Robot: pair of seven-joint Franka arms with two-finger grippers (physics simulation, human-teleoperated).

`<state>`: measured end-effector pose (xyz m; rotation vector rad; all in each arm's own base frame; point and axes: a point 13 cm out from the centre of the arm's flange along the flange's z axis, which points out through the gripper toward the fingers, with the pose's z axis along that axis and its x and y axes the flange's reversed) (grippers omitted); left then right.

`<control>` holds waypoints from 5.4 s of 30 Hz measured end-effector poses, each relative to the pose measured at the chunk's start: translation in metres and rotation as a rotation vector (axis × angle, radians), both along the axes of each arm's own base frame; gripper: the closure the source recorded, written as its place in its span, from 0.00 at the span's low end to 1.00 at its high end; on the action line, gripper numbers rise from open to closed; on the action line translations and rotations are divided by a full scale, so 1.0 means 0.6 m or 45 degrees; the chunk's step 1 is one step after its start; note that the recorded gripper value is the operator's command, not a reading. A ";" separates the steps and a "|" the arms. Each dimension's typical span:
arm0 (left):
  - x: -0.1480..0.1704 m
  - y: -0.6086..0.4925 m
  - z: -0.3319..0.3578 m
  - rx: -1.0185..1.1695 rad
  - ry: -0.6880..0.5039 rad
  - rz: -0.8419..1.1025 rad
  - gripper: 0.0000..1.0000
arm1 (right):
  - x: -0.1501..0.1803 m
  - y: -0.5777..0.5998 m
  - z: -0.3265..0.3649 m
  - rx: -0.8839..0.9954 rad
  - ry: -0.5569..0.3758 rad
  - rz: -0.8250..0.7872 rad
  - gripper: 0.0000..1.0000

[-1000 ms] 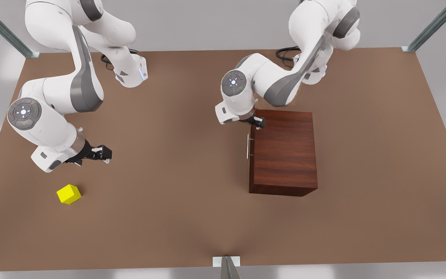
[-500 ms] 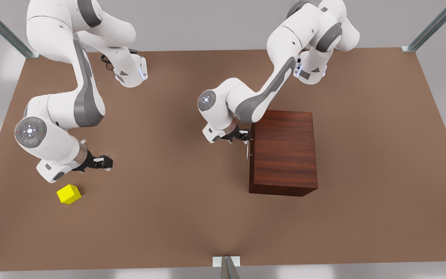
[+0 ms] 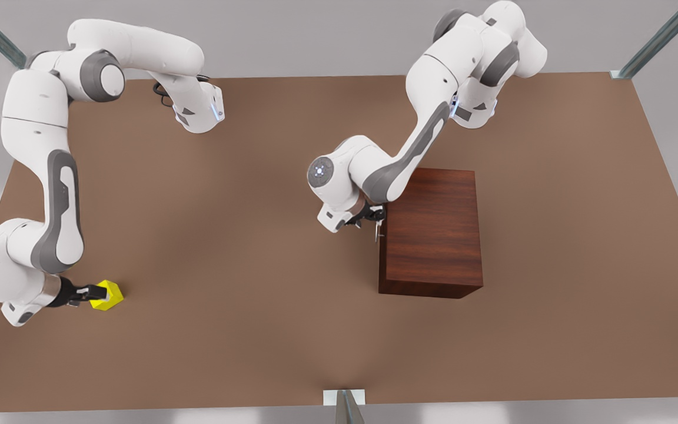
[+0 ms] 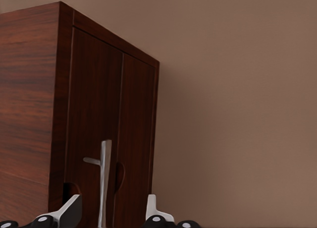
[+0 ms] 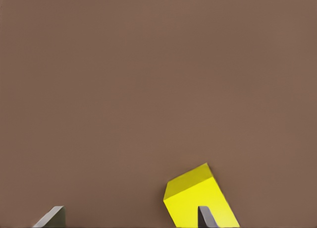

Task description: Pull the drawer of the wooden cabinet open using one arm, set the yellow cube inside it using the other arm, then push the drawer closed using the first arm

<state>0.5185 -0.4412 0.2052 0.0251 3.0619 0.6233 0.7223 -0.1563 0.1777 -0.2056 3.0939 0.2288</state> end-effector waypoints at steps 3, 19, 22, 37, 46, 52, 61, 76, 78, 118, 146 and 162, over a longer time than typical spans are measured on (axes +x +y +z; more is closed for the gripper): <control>0.001 0.001 -0.011 0.004 -0.004 0.024 0.28 | -0.002 -0.028 -0.039 0.008 -0.042 0.133 0.00; -0.018 -0.045 -0.031 -0.045 -0.034 0.056 0.31 | -0.044 -0.069 -0.158 -0.074 -0.025 0.728 0.00; -0.024 -0.064 -0.028 -0.071 -0.044 0.047 0.31 | -0.046 -0.067 -0.172 -0.094 -0.007 0.792 0.00; -0.018 -0.129 -0.026 -0.195 -0.099 0.034 0.31 | -0.055 -0.064 -0.223 -0.121 0.043 0.810 0.40; -0.036 -0.187 -0.005 -0.294 -0.123 0.025 0.31 | 0.007 0.012 -0.032 -0.195 -0.071 0.845 0.42; 0.082 -0.072 0.264 -0.541 -0.125 0.337 0.28 | 0.014 0.150 0.080 -0.151 -0.096 0.874 0.42; 0.262 0.458 0.316 -0.517 -0.025 0.909 0.79 | -0.057 0.604 0.188 -0.020 -0.071 1.024 0.41; 0.246 0.435 0.315 -0.532 0.007 1.094 0.79 | -0.292 1.199 0.237 0.097 -0.264 1.225 0.39; 0.246 0.434 0.315 -0.533 0.004 1.115 0.79 | -0.306 1.223 0.224 0.090 -0.276 1.226 0.38; -0.004 -0.150 -0.032 -0.435 -0.200 1.391 0.79 | -0.119 0.412 0.419 -0.201 -0.060 0.030 0.00; 0.000 0.000 -0.017 -0.291 -0.215 1.537 0.79 | -0.049 0.392 0.432 -0.182 -0.121 -0.023 0.00; 0.004 -0.024 0.071 -0.408 -0.168 1.506 0.71 | -0.047 0.424 0.442 -0.236 -0.158 0.035 0.00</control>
